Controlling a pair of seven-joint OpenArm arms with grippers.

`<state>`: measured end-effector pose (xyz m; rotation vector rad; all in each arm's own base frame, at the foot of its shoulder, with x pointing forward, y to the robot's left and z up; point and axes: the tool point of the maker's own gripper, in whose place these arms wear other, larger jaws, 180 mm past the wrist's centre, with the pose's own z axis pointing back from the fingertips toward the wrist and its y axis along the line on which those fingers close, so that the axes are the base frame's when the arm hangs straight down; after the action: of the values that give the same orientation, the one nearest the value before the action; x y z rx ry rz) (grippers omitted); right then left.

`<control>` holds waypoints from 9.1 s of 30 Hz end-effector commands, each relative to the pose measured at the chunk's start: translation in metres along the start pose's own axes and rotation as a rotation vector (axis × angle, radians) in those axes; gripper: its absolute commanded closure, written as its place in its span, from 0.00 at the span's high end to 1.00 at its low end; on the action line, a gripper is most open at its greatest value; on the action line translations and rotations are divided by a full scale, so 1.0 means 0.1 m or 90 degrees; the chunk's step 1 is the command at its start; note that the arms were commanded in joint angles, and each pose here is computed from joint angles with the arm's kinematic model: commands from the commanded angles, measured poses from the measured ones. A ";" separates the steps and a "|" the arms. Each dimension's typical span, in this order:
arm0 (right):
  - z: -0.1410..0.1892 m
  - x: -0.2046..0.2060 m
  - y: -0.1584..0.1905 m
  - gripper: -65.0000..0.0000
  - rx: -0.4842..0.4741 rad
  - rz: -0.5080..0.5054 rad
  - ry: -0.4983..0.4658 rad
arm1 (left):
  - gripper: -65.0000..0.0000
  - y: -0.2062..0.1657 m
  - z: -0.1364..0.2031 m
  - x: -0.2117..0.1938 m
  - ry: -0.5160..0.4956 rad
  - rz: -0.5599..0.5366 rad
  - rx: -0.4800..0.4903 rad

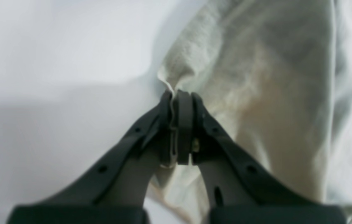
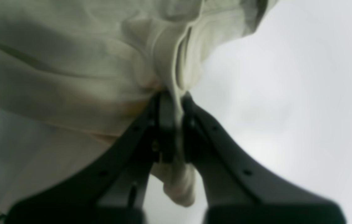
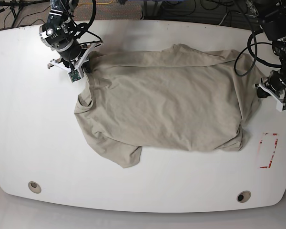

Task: Fold the T-shirt properly
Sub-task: 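Regrasp the shirt edge with the left gripper beside the right gripper's hold, then lift the shirt with both grippers, shake it, and lay it down flatter, then drag the shirt edge with the left gripper away from the right gripper, then release the fabric with the right gripper and regrasp the shirt edge, then move the left gripper along the shirt edge and grasp the hem corner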

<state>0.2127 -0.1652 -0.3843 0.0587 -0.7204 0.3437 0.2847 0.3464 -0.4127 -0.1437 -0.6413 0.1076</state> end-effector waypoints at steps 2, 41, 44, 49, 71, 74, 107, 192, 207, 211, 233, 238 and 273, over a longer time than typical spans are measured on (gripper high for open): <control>0.04 0.12 -0.03 0.00 -0.004 0.005 -0.029 | 0.00 0.15 0.39 0.31 -0.060 -0.044 0.048; 0.09 1.93 -1.04 0.00 -0.136 0.099 -0.216 | 0.00 -0.97 1.75 2.49 -0.409 -0.203 0.076; 0.13 2.16 -1.21 0.00 -0.153 0.106 -0.232 | 0.00 -1.13 1.81 2.71 -0.444 -0.198 0.059; 0.30 2.56 -1.51 0.00 -0.188 0.119 -0.271 | 0.00 -1.26 1.97 3.06 -0.484 -0.202 0.063; 1.56 4.25 -1.97 0.00 -0.339 0.269 -0.398 | 0.00 -1.43 3.58 4.37 -0.720 -0.178 0.047; 1.60 4.24 -1.99 0.00 -0.348 0.270 -0.392 | 0.00 -1.47 3.53 4.33 -0.699 -0.187 0.050; 0.15 0.82 -0.99 0.00 -0.128 0.104 -0.050 | 0.00 -0.69 1.23 1.09 -0.166 -0.099 0.037; -0.06 0.60 -0.65 0.69 -0.073 0.036 -0.051 | 0.72 -0.07 1.54 0.42 -0.131 -0.129 0.132; -0.65 1.17 -1.07 0.69 -0.039 -0.031 -0.112 | 0.72 -0.13 1.57 0.78 -0.196 -0.127 0.127; -0.81 1.14 -1.20 0.69 -0.027 -0.054 -0.093 | 0.72 -0.13 1.57 0.77 -0.195 -0.127 0.127; -1.25 0.75 -1.14 0.67 0.035 -0.152 -0.096 | 0.72 -0.13 1.61 0.92 -0.212 -0.142 0.131; -1.30 0.70 -0.99 0.51 0.051 -0.162 -0.092 | 0.72 -0.23 1.48 0.95 -0.200 -0.156 0.115; -1.31 0.68 -0.92 0.00 0.056 -0.164 -0.091 | 0.79 -0.17 -0.46 1.48 -0.116 0.049 -0.017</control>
<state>0.3769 -0.2049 -0.4295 0.2891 -0.8694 0.0999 0.4143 0.3369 -0.3810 -0.1798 -0.7432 0.1713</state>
